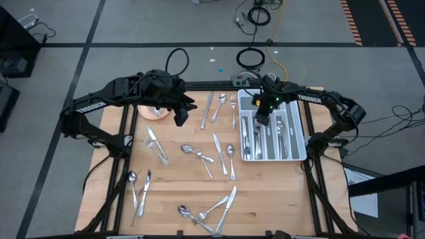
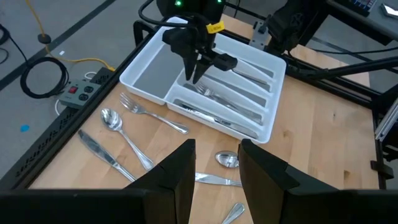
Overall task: Sort silverware
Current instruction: Put the silver fork into the silverware rack, then put the knife into the silverware rack
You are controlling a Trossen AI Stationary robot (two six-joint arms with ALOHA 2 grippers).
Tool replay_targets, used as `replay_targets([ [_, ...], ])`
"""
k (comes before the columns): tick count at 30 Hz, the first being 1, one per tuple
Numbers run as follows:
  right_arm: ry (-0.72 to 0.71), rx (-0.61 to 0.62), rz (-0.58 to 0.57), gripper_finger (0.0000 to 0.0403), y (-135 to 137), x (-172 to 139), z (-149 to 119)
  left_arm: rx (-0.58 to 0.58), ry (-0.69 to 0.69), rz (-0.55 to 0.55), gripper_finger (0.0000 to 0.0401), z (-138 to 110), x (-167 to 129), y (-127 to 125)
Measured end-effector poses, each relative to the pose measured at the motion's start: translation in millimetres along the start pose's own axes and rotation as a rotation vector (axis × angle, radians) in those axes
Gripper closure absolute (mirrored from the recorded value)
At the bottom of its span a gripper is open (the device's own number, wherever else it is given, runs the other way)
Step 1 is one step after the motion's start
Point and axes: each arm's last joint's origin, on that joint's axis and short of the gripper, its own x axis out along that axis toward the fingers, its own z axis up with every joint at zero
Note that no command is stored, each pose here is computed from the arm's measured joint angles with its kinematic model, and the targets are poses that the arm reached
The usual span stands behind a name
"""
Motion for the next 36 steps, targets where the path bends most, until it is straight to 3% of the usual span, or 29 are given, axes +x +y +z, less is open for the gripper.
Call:
replay_targets([
  [12,-0.049,-0.022,-0.053,0.0222,4,-17,4,0.0,0.0,0.0,0.0276,0,0,0],
  [18,-0.201,-0.07,-0.149,0.0198,13,-67,26,-0.002,-0.018,0.077,0.0276,1,0,3],
  [22,-0.342,-0.053,-0.187,0.0197,29,-116,36,-0.053,-0.048,0.22,0.0276,2,10,17],
  [29,-0.54,-0.093,-0.307,0.0197,65,-192,18,-0.336,-0.054,0.386,0.0276,-5,76,83],
  [33,-0.588,-0.062,-0.361,0.0197,81,-216,-4,-0.404,0.079,0.478,0.0276,-23,131,123],
  [36,-0.614,-0.054,-0.363,0.0198,90,-227,-17,-0.414,0.19,0.513,0.0276,-40,170,138],
])
